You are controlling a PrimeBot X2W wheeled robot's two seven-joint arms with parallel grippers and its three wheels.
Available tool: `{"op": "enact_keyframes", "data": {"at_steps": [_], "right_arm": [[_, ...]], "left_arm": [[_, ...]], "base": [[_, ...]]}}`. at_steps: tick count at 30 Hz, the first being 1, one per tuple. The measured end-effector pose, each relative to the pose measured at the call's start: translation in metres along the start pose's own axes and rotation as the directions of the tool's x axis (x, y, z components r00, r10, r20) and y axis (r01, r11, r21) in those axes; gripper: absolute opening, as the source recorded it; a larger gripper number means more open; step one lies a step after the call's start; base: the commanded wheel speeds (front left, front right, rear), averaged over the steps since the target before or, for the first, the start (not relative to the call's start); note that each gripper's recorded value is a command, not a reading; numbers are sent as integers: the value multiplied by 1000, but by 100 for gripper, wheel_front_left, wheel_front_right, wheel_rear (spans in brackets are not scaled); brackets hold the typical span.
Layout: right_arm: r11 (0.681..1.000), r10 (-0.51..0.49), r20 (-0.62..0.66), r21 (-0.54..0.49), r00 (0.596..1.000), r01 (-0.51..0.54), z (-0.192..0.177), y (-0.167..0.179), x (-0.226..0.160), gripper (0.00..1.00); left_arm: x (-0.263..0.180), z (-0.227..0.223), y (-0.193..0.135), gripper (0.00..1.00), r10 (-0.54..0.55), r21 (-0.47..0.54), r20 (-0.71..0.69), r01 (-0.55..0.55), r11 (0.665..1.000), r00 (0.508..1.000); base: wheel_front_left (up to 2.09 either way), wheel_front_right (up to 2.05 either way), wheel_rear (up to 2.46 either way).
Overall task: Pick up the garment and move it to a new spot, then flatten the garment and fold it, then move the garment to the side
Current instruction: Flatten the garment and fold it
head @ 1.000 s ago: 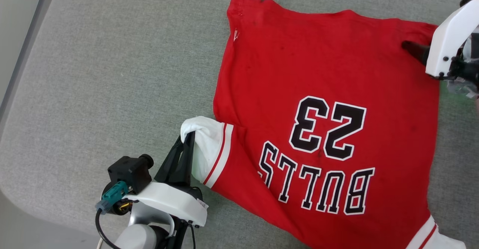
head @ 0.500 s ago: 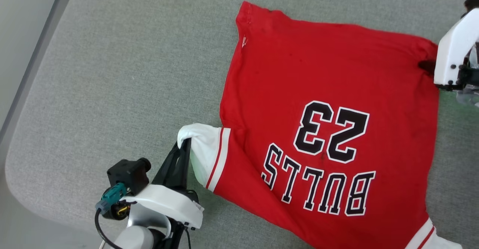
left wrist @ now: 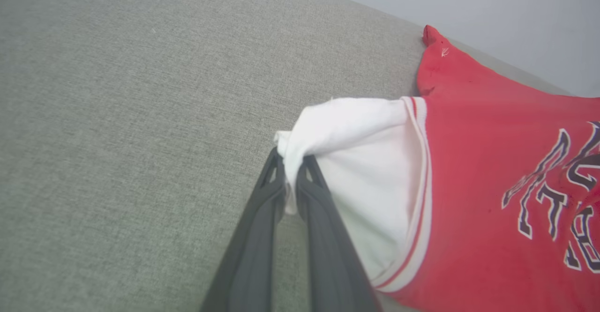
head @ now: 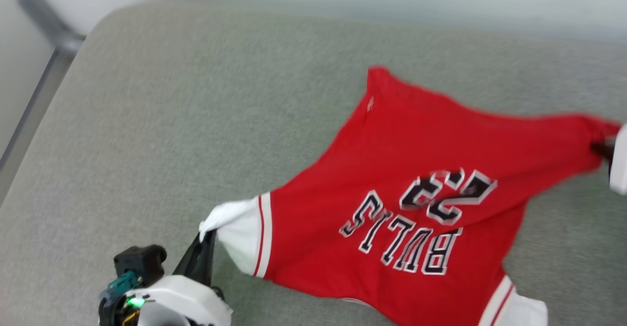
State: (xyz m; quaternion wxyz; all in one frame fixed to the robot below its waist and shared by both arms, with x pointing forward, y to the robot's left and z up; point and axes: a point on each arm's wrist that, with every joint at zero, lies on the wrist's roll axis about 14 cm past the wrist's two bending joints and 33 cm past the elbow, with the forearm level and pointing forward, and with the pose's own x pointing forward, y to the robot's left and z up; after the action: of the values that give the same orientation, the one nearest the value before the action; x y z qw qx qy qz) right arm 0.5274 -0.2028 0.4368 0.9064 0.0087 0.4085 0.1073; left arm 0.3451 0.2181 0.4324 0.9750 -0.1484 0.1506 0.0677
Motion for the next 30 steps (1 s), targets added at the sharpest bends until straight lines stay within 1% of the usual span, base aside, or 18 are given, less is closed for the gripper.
{"op": "enact_keyframes", "data": {"at_steps": [4,8,12,18,22,25,27,28,30], "right_arm": [[998,-40,-3,57,999,40,-51,-23,-32,0],[989,-63,-11,136,998,64,-110,-31,-63,0],[972,-82,-35,219,996,88,-168,-26,-91,0],[929,-98,-84,350,992,122,-238,-5,-127,0],[898,-85,-132,418,988,133,-271,17,-139,0],[885,-100,-99,445,990,134,-271,20,-141,0],[879,-127,-47,457,991,134,-264,17,-141,100],[874,-148,-9,467,989,135,-258,13,-141,100],[876,-190,83,463,978,131,-239,6,-141,100]], "left_arm": [[-7,-3,-5,0,-23,-2,-20,23,1000,1000],[-12,-5,-13,0,-53,0,-35,53,999,998],[-17,-8,-20,0,-81,4,-53,82,997,995],[-23,-10,-27,0,-114,12,-67,115,993,991],[-23,-9,-31,0,-128,17,-70,129,991,989],[-22,-10,-32,0,-132,19,-73,134,991,988],[-22,-10,-33,0,-134,20,-78,136,990,988],[-22,-11,-34,0,-137,20,-79,139,990,987],[-22,-11,-35,0,-142,22,-83,144,989,986]], "base": [[0,0,0],[0,0,0],[0,0,0],[0,0,0],[0,0,0],[0,0,0],[0,0,0],[0,0,0],[0,0,0]]}}
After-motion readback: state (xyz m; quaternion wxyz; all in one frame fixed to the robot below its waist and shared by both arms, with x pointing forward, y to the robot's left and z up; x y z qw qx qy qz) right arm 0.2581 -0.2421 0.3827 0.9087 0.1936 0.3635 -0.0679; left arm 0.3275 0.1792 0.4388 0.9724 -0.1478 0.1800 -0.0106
